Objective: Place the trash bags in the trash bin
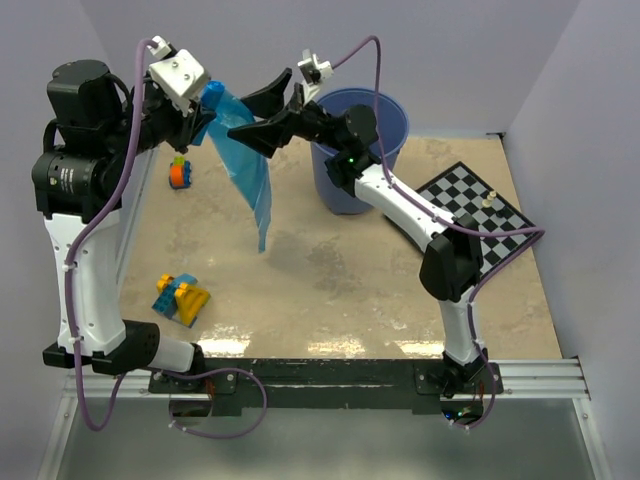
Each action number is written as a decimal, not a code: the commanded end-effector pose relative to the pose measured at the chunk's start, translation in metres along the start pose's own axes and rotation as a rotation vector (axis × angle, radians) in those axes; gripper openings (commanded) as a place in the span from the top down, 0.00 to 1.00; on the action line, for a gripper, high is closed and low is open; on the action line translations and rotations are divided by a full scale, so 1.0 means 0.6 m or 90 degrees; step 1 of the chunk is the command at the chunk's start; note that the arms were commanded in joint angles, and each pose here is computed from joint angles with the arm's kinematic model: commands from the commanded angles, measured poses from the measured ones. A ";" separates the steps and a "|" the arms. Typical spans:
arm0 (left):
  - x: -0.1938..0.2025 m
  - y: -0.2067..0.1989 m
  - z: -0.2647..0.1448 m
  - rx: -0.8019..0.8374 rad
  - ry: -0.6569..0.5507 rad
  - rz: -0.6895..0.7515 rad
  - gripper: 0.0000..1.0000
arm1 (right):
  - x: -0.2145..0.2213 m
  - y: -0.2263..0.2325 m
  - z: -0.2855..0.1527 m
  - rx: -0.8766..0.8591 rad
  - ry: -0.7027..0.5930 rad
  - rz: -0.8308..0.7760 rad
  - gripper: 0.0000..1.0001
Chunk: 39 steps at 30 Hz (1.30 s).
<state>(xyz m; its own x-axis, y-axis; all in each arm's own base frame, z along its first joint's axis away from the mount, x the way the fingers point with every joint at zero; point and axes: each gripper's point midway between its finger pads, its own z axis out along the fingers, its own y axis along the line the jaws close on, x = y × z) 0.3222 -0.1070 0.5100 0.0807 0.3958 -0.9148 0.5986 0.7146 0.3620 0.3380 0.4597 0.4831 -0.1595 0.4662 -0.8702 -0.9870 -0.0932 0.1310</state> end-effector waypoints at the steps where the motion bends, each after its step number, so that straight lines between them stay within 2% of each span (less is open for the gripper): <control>1: -0.028 -0.002 -0.019 -0.005 -0.030 0.001 1.00 | -0.065 0.047 0.020 -0.049 -0.083 -0.019 0.19; 6: -0.031 -0.008 -0.019 0.005 -0.035 -0.011 1.00 | -0.048 0.051 0.031 -0.060 -0.083 -0.005 0.33; 24: -0.029 -0.011 -0.016 0.009 -0.038 -0.021 1.00 | -0.044 0.032 0.040 -0.034 -0.105 0.024 0.69; 29: -0.026 -0.011 -0.016 0.008 -0.036 -0.023 1.00 | -0.040 0.029 0.039 -0.033 -0.100 0.026 0.84; 31: -0.028 -0.010 -0.016 0.006 -0.039 -0.024 1.00 | -0.037 0.030 0.038 -0.033 -0.096 0.027 0.97; 32: -0.027 -0.010 -0.015 0.006 -0.037 -0.025 1.00 | -0.035 0.028 0.037 -0.030 -0.094 0.033 1.00; 39: -0.028 -0.007 -0.012 0.002 -0.040 -0.025 1.00 | -0.027 0.031 0.033 -0.034 -0.088 0.062 1.00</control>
<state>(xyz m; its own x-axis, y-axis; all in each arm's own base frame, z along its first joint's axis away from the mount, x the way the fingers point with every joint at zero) 0.3184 -0.1120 0.5082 0.0618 0.3629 -0.9298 0.6219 0.7147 0.3203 0.3294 0.4782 0.4885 -0.2677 0.5286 -0.8056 -0.9631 -0.1708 0.2080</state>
